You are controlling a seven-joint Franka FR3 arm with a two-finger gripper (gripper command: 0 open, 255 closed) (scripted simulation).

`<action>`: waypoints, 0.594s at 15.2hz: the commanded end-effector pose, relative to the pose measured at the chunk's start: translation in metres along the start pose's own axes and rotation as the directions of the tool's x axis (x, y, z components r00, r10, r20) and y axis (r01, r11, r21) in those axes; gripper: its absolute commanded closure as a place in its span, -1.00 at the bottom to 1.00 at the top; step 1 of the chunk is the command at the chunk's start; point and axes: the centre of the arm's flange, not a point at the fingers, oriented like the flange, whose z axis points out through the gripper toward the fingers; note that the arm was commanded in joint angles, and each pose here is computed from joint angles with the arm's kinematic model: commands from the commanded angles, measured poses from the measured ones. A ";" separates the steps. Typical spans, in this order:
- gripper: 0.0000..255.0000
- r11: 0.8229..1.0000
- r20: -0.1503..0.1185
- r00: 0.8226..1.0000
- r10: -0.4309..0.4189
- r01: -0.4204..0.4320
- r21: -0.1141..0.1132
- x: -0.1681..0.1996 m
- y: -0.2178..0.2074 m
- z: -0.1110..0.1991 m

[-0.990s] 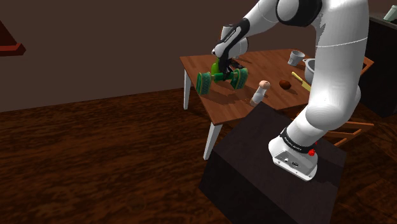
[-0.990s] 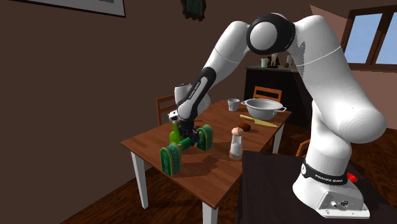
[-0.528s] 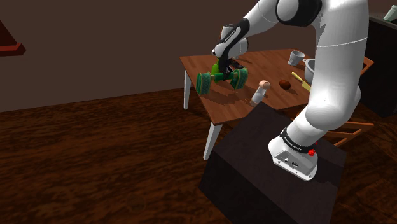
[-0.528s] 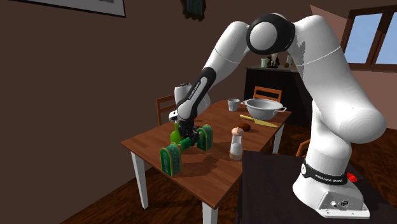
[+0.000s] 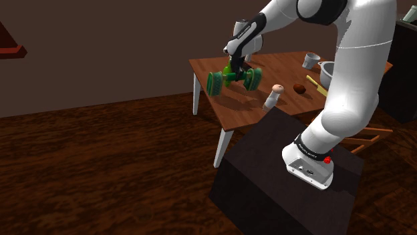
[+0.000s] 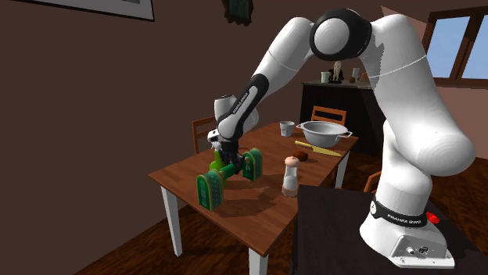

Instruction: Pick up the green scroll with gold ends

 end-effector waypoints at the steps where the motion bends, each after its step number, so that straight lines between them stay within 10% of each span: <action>1: 1.00 1.000 -0.001 1.000 0.000 0.000 -0.002 -0.001 0.000 -0.012; 9: 1.00 1.000 -0.001 1.000 0.000 0.000 -0.002 -0.005 0.000 -0.049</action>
